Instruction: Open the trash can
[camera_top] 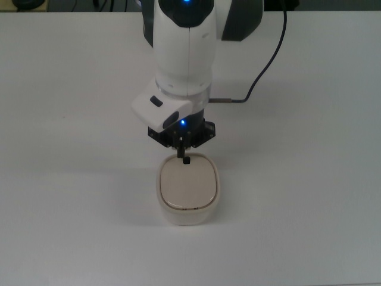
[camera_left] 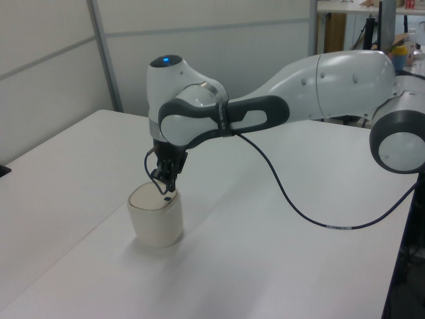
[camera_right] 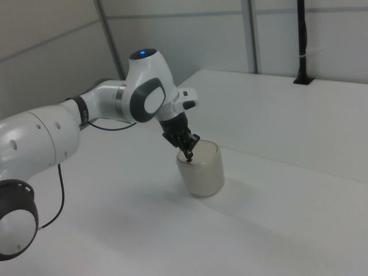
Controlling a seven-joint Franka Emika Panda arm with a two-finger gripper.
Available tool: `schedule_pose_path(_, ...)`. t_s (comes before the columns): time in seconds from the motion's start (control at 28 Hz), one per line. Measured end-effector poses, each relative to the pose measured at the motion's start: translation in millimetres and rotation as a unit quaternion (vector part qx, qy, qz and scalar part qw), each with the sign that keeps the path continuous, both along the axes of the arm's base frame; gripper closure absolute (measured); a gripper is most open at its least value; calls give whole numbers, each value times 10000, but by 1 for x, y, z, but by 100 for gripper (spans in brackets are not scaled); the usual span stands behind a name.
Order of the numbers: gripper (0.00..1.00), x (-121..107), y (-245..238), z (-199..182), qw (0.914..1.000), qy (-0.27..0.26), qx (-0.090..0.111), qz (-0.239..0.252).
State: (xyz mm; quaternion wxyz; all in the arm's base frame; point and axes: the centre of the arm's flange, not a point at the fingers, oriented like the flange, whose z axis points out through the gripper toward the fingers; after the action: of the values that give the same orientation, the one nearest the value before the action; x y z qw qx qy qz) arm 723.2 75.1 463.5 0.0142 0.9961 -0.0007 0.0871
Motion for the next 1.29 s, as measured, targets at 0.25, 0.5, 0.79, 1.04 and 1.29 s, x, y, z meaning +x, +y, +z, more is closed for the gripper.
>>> schedule_pose_path(0.25, 99, 9, 7, -20, 9999, -121, -108, 5)
schedule_pose_path(0.5, 99, 9, 8, -19, 9998, -134, -111, -7)
schedule_pose_path(0.79, 99, 11, 8, -4, 9995, -282, -64, -153)
schedule_pose_path(1.04, 99, -1, 3, 47, 9988, -405, -22, -258)
schedule_pose_path(1.29, 92, -33, -9, 88, 9995, 105, -89, -292)
